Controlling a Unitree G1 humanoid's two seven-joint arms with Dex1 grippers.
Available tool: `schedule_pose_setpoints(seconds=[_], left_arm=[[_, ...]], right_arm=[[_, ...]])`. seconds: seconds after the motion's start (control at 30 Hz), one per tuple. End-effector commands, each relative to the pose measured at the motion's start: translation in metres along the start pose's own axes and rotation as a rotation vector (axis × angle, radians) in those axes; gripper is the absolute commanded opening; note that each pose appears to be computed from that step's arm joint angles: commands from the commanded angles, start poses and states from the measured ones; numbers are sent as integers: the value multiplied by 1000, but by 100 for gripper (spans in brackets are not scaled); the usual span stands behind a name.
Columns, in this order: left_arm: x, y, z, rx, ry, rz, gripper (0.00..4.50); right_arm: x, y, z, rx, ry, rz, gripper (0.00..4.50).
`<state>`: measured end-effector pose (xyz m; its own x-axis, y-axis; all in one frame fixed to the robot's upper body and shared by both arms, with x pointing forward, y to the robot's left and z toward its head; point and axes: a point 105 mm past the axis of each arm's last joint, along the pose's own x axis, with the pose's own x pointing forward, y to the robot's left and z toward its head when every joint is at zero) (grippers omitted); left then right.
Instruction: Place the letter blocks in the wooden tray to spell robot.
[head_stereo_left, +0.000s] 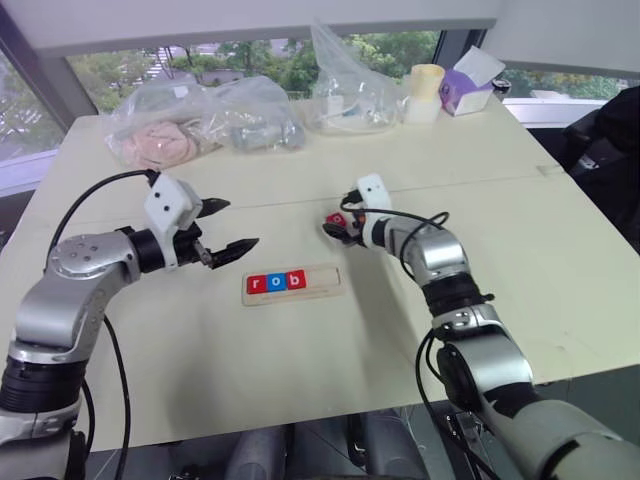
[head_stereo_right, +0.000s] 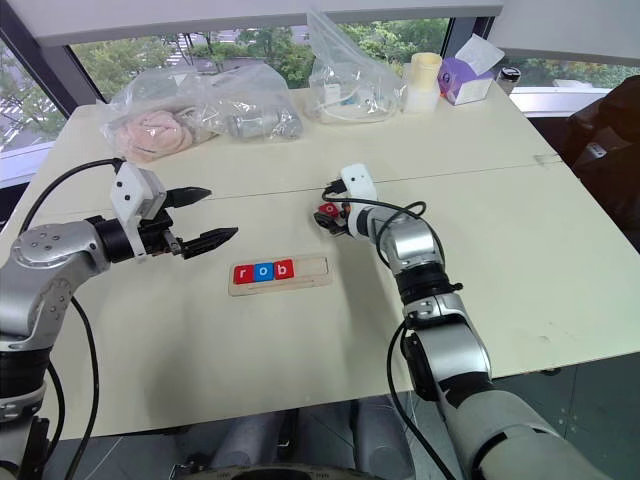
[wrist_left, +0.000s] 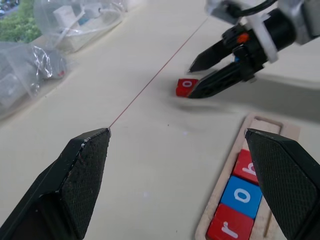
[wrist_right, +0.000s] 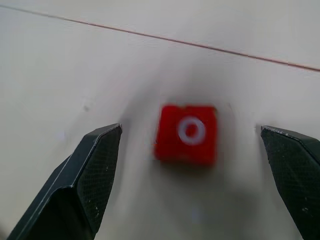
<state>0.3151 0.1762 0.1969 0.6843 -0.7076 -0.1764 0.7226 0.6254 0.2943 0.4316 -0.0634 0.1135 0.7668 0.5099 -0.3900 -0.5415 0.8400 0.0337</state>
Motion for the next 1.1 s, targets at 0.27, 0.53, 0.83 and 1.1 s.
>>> schedule_pose_setpoints(seconds=[0.27,0.53,0.83,1.1], left_arm=[[-3,-3,-1,43,5,15,450],[1,-30,2,55,28,-125,450],[15,-60,1,69,29,-286,450],[21,-80,4,11,10,-439,450]], right_arm=[[4,3,17,-72,-48,-30,117],[-53,-2,71,-25,-223,-71,117],[-127,-1,-2,238,-40,-225,117],[-140,9,-51,364,52,-301,117]])
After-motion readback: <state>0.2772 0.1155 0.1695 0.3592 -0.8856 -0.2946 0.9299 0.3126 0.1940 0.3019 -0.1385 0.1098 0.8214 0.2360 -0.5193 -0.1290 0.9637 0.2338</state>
